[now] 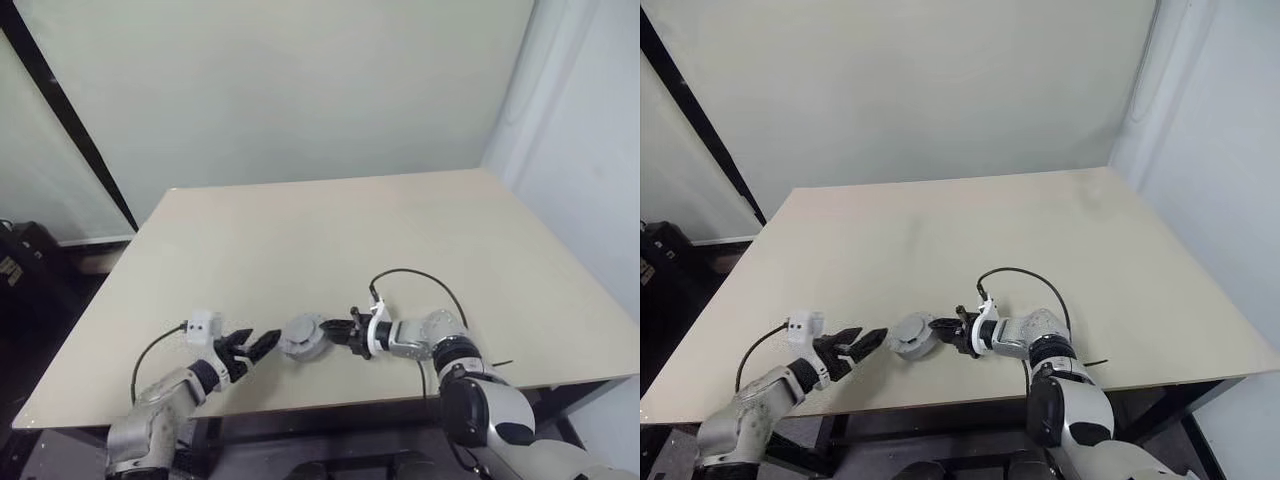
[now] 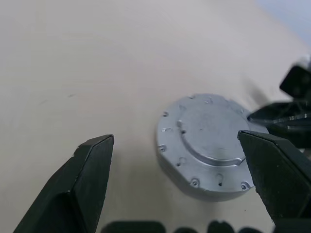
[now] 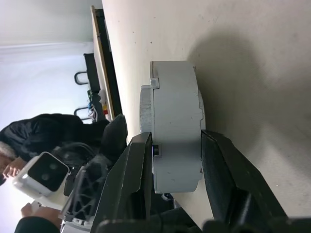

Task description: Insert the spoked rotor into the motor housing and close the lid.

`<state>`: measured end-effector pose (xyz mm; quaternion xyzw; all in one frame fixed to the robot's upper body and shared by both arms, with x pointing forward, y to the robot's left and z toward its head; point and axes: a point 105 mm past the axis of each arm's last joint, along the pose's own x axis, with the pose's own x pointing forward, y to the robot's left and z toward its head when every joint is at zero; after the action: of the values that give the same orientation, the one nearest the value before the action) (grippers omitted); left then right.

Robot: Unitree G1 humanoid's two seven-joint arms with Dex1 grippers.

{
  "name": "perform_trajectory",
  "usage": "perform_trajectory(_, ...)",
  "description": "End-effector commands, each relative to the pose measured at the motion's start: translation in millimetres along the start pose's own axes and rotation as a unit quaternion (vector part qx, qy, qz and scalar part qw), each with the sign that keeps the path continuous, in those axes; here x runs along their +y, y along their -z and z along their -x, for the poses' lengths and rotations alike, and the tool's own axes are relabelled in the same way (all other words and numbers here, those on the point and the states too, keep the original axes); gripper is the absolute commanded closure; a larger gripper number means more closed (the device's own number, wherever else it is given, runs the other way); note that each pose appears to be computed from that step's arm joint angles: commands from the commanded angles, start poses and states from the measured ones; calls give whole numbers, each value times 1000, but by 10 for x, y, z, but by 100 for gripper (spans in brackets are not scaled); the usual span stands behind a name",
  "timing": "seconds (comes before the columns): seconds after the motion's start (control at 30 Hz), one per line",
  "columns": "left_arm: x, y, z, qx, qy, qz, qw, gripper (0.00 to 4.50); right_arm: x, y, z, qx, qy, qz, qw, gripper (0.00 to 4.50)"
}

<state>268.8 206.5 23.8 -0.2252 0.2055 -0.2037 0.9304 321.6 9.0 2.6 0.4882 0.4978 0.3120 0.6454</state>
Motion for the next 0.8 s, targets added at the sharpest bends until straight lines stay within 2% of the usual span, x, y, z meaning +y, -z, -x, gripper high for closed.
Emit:
perform_trajectory(0.03, -73, -135, 70, -31, 17, 45, 998, 0, 260, -55, -11, -13, -61, -3, 998, 330)
perform_trajectory(0.27, -110, -186, 100, -72, 27, 155, 985, 0, 474, -27, -20, -14, -118, -9, 993, 330)
perform_trajectory(0.57, -206, -232, 36, -96, 46, 227, 968, 0, 681, 16, -4, -5, -158, 4, 987, 330)
perform_trajectory(0.8, -295, -204, -132, -95, 65, 288, 951, 0, 800, 54, 22, 4, -178, 22, 984, 330)
